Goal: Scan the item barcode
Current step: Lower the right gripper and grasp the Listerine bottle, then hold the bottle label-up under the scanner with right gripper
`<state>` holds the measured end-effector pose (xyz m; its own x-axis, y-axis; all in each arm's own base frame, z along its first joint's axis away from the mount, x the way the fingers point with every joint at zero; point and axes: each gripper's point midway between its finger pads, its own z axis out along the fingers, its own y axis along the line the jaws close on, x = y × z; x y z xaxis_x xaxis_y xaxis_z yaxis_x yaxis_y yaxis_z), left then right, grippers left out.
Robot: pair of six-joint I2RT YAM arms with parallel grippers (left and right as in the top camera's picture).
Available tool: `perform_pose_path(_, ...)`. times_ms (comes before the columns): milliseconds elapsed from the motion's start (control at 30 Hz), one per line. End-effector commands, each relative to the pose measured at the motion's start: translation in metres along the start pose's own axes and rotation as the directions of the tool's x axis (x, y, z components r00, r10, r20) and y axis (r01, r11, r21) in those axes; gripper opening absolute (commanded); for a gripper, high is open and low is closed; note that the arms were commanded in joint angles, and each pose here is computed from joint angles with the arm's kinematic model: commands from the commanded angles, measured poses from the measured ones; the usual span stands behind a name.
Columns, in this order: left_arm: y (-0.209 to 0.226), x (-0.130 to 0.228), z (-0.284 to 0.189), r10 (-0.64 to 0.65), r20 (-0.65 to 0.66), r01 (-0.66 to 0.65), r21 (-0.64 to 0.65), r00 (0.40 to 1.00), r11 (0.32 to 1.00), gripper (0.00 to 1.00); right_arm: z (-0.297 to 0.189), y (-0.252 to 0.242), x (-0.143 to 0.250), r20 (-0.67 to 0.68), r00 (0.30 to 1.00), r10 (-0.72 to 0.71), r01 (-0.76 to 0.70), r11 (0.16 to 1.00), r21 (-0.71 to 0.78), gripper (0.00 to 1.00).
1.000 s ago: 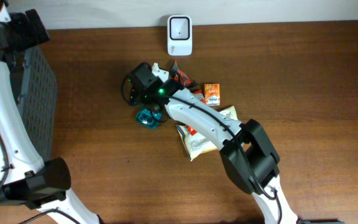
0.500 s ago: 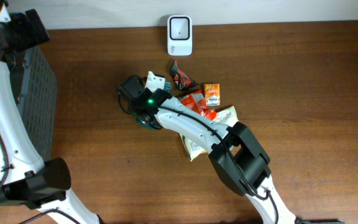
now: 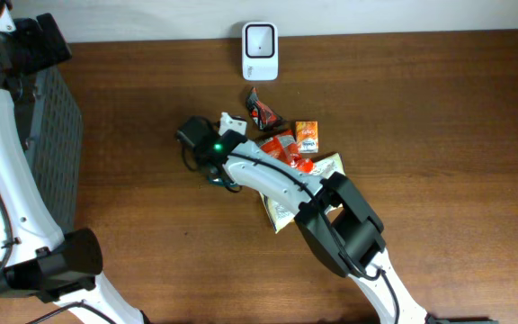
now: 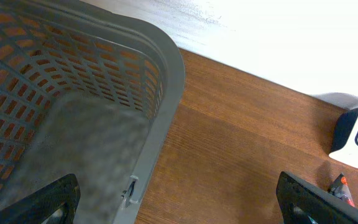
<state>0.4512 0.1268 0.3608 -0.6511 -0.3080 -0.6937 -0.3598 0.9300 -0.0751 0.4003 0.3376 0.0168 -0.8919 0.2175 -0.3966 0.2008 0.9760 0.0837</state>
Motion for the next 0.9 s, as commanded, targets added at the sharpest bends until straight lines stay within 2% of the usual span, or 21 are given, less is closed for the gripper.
perform_pose_path(0,0.0,-0.001,-0.004,-0.012,0.007,0.012,0.005,1.0,1.0,0.99,-0.004,-0.022,-0.03,0.024,0.998,0.053,-0.054,0.998,0.045,0.86)
perform_pose_path(67,0.0,-0.001,-0.004,-0.012,0.007,0.012,0.005,1.0,1.0,0.99,-0.007,-0.028,-0.038,0.011,1.0,0.019,-0.02,0.999,0.048,0.86)
perform_pose_path(200,0.0,-0.001,-0.004,-0.012,0.007,0.012,0.005,1.0,1.0,0.99,-0.01,-0.009,-0.042,-0.023,0.981,-0.192,0.19,0.98,-0.066,0.86)
perform_pose_path(333,0.0,-0.001,-0.004,-0.012,0.007,0.012,0.005,1.0,1.0,0.99,-0.008,-0.011,-0.043,-0.02,0.975,-0.222,0.221,0.973,-0.062,0.86)
perform_pose_path(500,0.0,-0.001,-0.004,-0.012,0.007,0.012,0.005,1.0,1.0,0.99,-0.004,-0.019,-0.047,-0.023,0.929,-0.371,0.369,0.928,-0.052,0.87)
perform_pose_path(633,0.0,-0.001,-0.004,-0.012,0.007,0.012,0.005,1.0,1.0,0.99,0.006,-0.032,-0.042,-0.072,0.928,-0.364,0.36,0.931,-0.061,0.87)
perform_pose_path(867,0.0,-0.001,-0.004,-0.012,0.007,0.012,0.005,1.0,1.0,0.99,0.011,-0.027,-0.035,-0.113,0.931,-0.348,0.331,0.932,-0.148,0.87)
